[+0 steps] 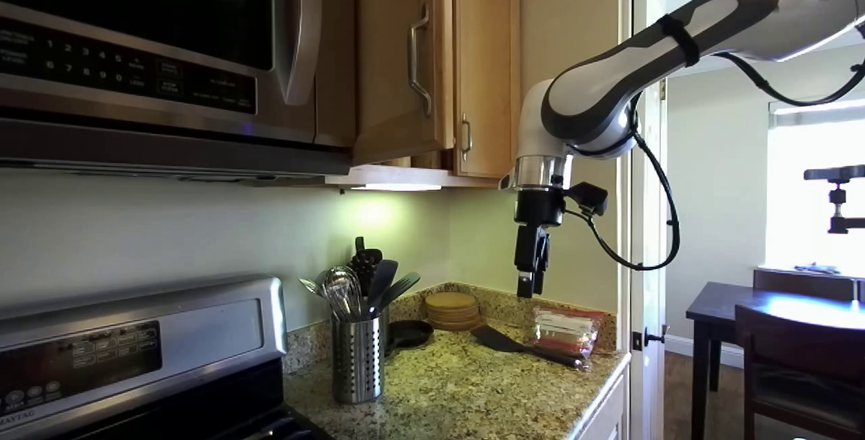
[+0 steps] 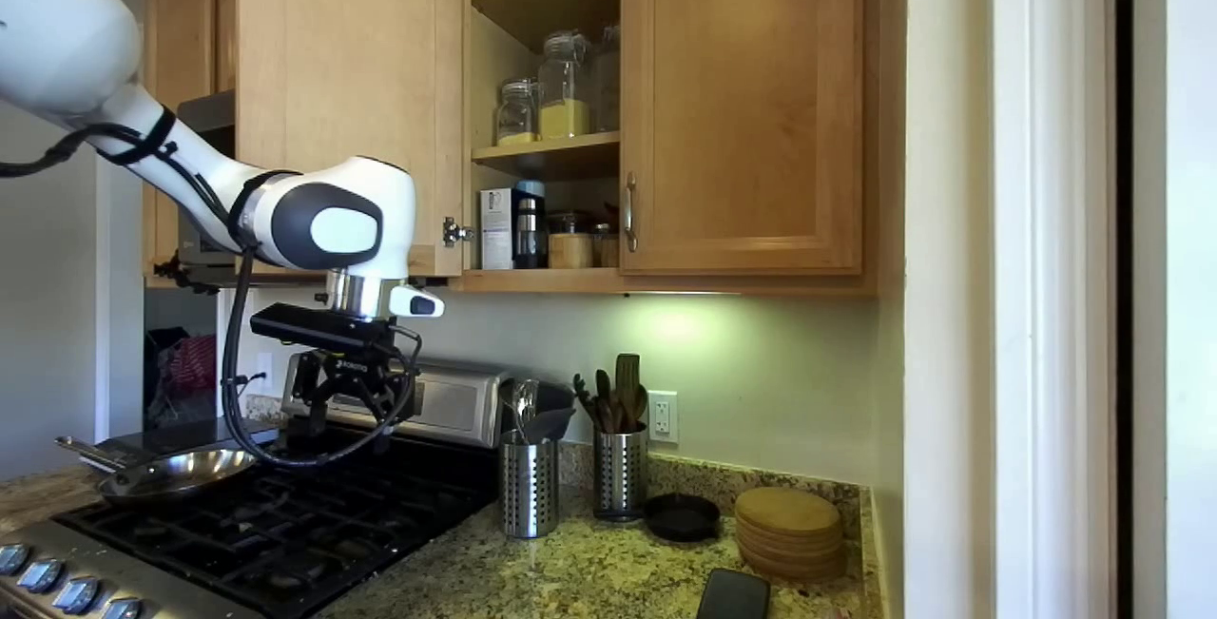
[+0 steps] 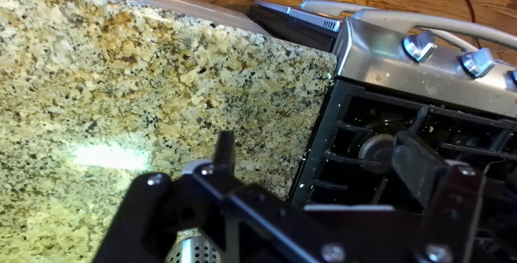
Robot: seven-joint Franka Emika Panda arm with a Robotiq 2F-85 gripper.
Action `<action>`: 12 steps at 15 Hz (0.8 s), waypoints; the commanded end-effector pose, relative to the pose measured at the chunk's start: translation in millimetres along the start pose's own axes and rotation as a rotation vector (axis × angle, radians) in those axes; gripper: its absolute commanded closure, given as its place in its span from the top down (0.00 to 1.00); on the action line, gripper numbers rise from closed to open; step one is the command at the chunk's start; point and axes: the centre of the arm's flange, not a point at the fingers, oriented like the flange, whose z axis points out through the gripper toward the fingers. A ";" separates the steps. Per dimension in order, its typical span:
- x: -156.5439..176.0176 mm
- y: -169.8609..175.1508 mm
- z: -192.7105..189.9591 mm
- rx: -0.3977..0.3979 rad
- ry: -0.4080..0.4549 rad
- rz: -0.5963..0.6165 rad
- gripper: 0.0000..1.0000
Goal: Close the left cabinet door
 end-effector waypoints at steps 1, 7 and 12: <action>-6.7 -6.3 -6.7 -0.021 0.016 0.012 1.00; -39.9 -37.0 -36.7 -0.130 0.097 0.069 1.00; -58.5 -60.5 -69.8 -0.154 0.211 0.111 1.00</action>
